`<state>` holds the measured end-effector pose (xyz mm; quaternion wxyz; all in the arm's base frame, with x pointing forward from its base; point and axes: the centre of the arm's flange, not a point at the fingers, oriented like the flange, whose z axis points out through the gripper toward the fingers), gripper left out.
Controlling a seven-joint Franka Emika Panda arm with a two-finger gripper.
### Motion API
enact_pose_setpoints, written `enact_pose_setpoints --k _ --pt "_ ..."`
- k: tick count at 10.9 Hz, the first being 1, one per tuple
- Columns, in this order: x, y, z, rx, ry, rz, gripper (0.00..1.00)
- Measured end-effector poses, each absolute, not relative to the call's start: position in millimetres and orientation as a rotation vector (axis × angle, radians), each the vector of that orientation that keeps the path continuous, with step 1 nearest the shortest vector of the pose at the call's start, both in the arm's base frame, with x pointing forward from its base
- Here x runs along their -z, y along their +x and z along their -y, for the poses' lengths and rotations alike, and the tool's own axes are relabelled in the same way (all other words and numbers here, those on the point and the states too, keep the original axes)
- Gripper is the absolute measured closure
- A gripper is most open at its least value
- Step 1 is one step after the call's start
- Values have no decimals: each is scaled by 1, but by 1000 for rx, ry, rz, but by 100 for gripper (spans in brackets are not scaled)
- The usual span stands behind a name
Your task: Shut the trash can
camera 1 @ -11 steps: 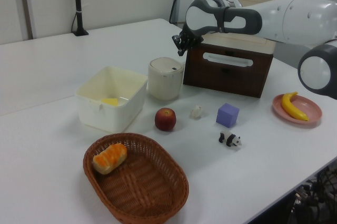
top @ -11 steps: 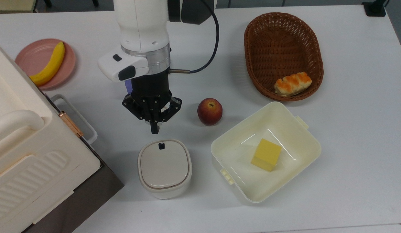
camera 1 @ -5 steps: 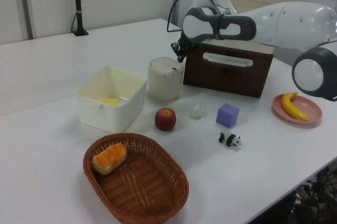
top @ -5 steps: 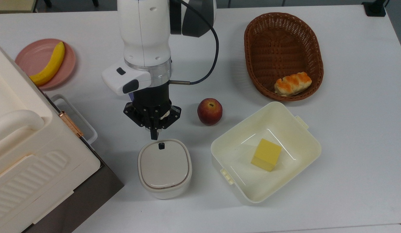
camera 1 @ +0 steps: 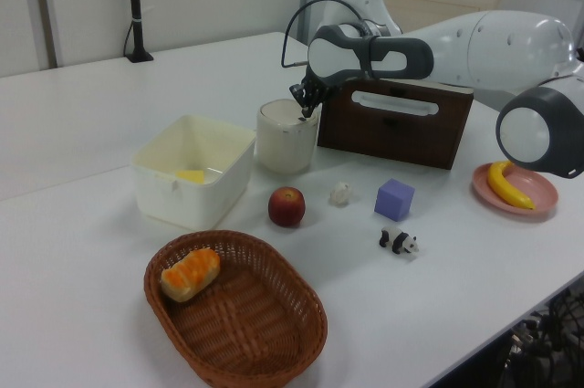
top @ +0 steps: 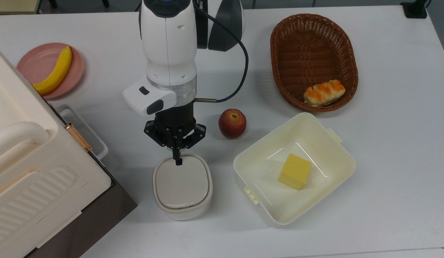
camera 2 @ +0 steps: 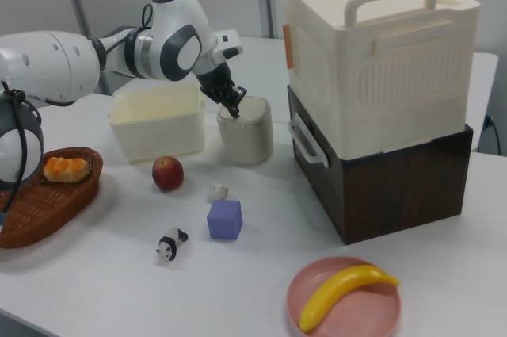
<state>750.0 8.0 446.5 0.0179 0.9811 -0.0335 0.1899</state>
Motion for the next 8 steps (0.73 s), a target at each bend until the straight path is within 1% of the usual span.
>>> enact_pose_setpoints --k 6,8 --pt "-449 751 -8 -601 3046 104 99" --pt "-463 751 -8 -636 3040 104 99"
